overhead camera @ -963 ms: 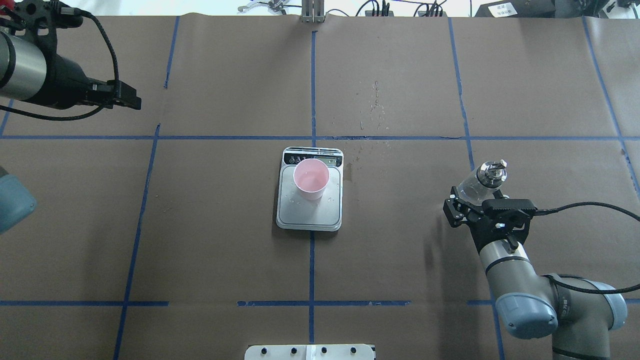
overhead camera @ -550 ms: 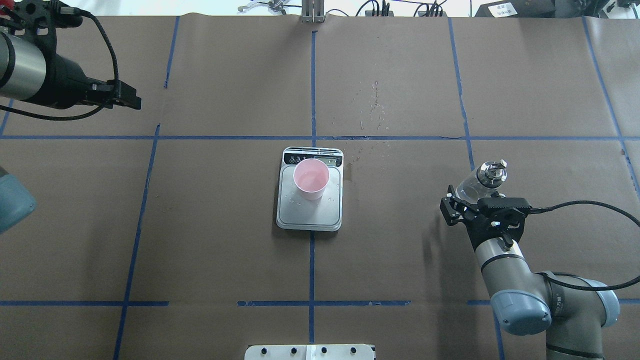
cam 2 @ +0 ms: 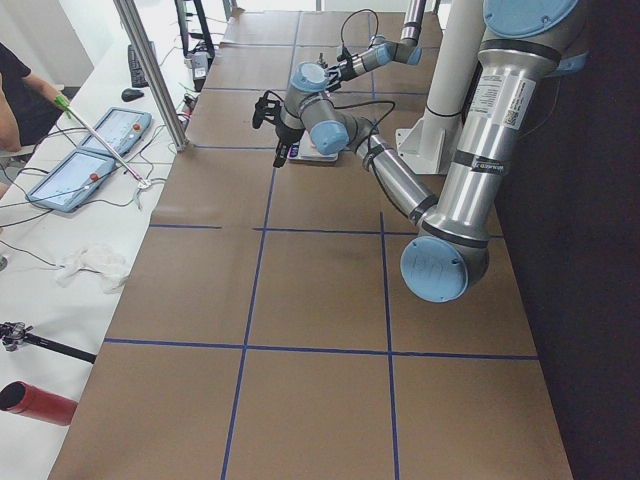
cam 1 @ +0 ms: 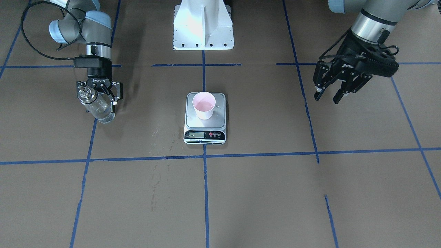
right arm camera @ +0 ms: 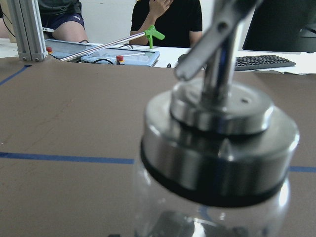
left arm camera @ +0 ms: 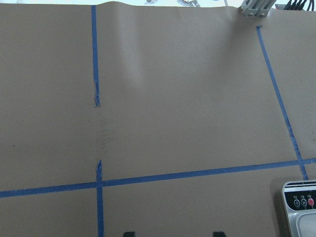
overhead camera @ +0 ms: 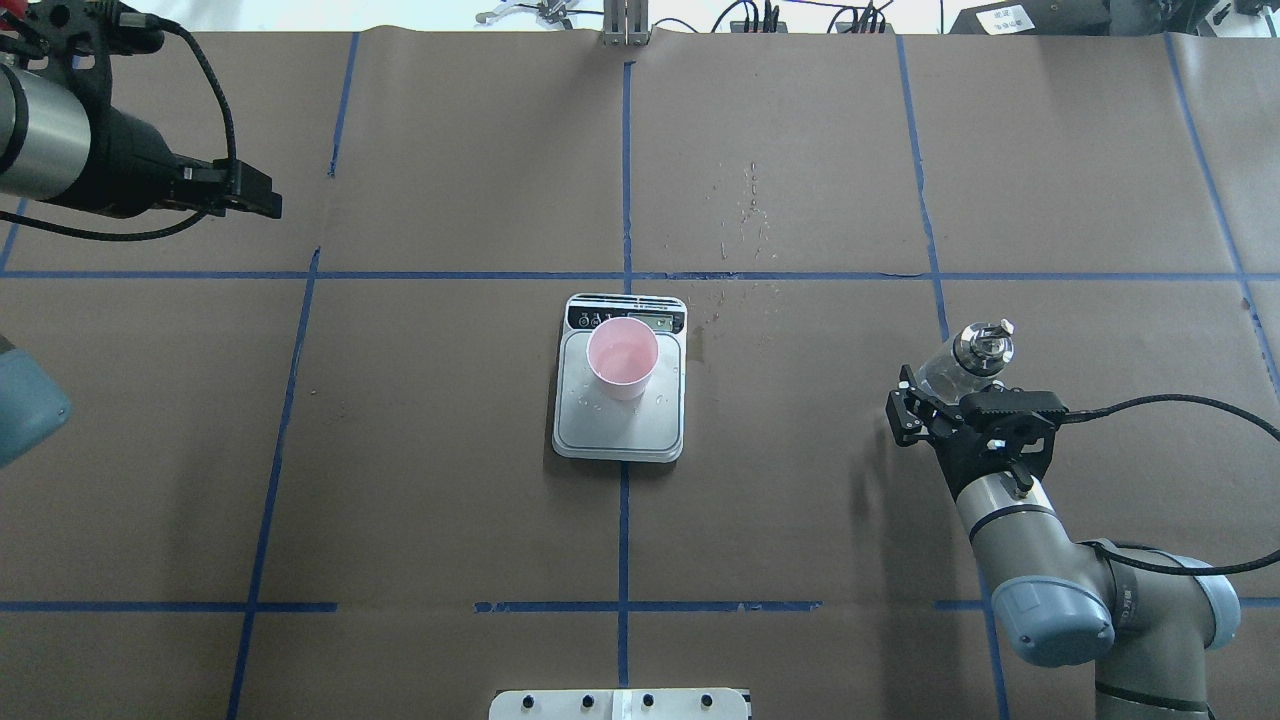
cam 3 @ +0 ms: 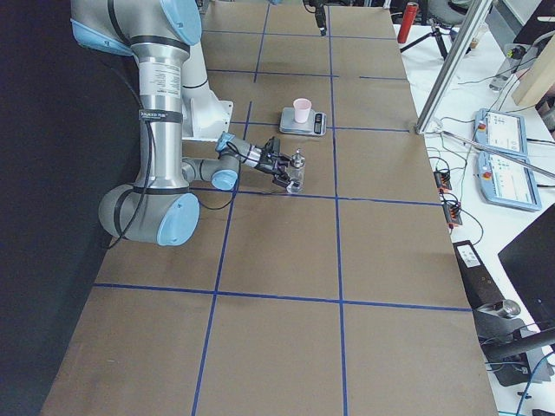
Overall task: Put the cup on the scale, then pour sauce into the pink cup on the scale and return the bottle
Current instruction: 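Grasp the glass sauce bottle with the right gripper and lift it, then carry the bottle with the right gripper over the pink cup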
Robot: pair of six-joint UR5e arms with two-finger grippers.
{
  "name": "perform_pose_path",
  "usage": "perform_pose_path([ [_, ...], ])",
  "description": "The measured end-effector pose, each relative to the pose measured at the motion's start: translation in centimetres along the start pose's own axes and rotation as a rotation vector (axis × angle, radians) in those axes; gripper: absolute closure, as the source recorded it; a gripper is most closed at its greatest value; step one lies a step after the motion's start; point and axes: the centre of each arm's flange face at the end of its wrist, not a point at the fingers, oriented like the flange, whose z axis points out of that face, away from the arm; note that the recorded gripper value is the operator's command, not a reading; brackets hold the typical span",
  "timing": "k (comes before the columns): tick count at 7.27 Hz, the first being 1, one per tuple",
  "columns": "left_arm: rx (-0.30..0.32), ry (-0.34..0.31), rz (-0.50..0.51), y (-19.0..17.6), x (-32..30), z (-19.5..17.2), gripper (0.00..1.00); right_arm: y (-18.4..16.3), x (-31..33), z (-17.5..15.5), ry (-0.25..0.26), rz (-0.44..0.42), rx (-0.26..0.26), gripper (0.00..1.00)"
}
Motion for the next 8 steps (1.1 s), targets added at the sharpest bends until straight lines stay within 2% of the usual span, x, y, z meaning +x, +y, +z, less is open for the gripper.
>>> perform_pose_path([
  [1,0.001,0.001,0.0,0.0,0.0,-0.1,0.39,0.0,0.4,0.0,-0.015,-0.006,0.005,1.0],
  [5,0.0,0.003,0.001,0.1,0.1,-0.1,0.39,-3.2,-1.1,-0.9,-0.077,-0.026,0.044,1.0],
  [7,0.0,0.003,0.002,0.2,0.0,-0.2,0.39,-4.9,-6.0,-1.2,-0.082,-0.048,0.058,1.0],
  [8,0.0,0.002,0.002,0.2,0.0,-0.2,0.39,-5.7,-8.7,-1.3,-0.083,-0.1,0.059,1.0],
])
